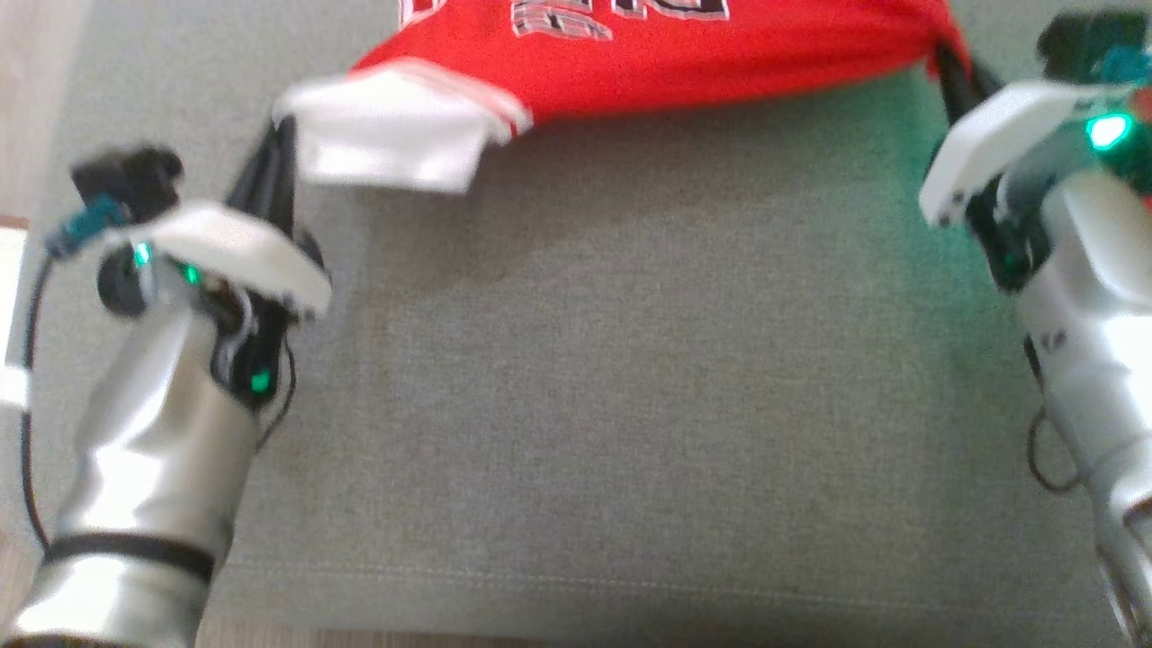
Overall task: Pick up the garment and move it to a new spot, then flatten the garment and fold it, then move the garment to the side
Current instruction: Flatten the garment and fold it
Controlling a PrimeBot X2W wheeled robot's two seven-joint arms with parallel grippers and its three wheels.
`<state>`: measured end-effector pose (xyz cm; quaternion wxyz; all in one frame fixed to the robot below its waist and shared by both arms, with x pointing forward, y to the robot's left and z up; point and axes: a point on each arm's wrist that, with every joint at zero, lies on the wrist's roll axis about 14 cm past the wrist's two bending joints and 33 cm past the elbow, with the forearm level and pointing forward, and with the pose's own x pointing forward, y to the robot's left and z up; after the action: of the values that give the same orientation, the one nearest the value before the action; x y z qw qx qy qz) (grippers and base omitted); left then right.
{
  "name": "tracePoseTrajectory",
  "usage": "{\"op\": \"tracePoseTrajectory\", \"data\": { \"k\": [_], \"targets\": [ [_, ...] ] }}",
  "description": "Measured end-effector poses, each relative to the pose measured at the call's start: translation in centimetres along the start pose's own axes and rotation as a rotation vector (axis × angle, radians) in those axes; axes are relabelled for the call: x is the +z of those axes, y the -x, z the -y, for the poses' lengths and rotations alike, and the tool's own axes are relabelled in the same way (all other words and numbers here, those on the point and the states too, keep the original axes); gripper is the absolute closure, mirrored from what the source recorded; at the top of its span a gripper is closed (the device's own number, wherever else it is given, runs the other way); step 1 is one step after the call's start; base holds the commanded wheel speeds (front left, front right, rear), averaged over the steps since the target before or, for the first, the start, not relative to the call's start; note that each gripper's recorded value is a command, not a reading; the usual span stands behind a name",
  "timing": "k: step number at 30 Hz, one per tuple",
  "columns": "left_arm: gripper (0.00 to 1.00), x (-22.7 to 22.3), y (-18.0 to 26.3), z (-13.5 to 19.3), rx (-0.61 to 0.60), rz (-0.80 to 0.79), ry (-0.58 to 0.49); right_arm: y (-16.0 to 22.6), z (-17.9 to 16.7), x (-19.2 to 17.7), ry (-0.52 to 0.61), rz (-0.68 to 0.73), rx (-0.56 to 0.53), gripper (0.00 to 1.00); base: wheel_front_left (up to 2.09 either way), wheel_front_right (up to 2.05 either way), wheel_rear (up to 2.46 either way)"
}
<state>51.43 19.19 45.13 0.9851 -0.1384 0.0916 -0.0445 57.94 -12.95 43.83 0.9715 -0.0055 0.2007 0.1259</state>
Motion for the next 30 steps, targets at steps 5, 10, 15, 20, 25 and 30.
{"op": "tracePoseTrajectory", "data": {
  "k": [5,10,15,20,25,30],
  "targets": [
    [1.00,-2.0,3.7,-0.2,-0.020,-0.069,-0.012,2.7,0.2,-2.7,0.088,-0.102,0.022,1.00,0.00,0.00,0.00],
    [1.00,-2.4,6.3,0.4,-0.061,-0.099,-0.033,5.0,0.2,-3.8,0.132,-0.164,0.046,1.00,0.00,0.00,0.00],
    [1.00,-3.7,9.1,0.9,-0.102,-0.158,-0.061,7.7,0.7,-6.0,0.188,-0.256,0.065,1.00,0.00,0.00,0.00],
    [1.00,-4.5,11.5,1.1,-0.123,-0.202,-0.047,9.9,0.8,-7.1,0.196,-0.317,0.085,1.00,0.00,0.00,0.00],
    [1.00,-5.5,13.9,1.4,-0.152,-0.261,-0.040,12.5,0.7,-9.2,0.182,-0.417,0.110,1.00,0.00,0.00,0.00],
    [1.00,-6.5,16.8,1.8,-0.182,-0.324,-0.025,15.4,0.9,-11.6,0.163,-0.532,0.129,1.00,0.00,0.00,0.00]
  ]
}}
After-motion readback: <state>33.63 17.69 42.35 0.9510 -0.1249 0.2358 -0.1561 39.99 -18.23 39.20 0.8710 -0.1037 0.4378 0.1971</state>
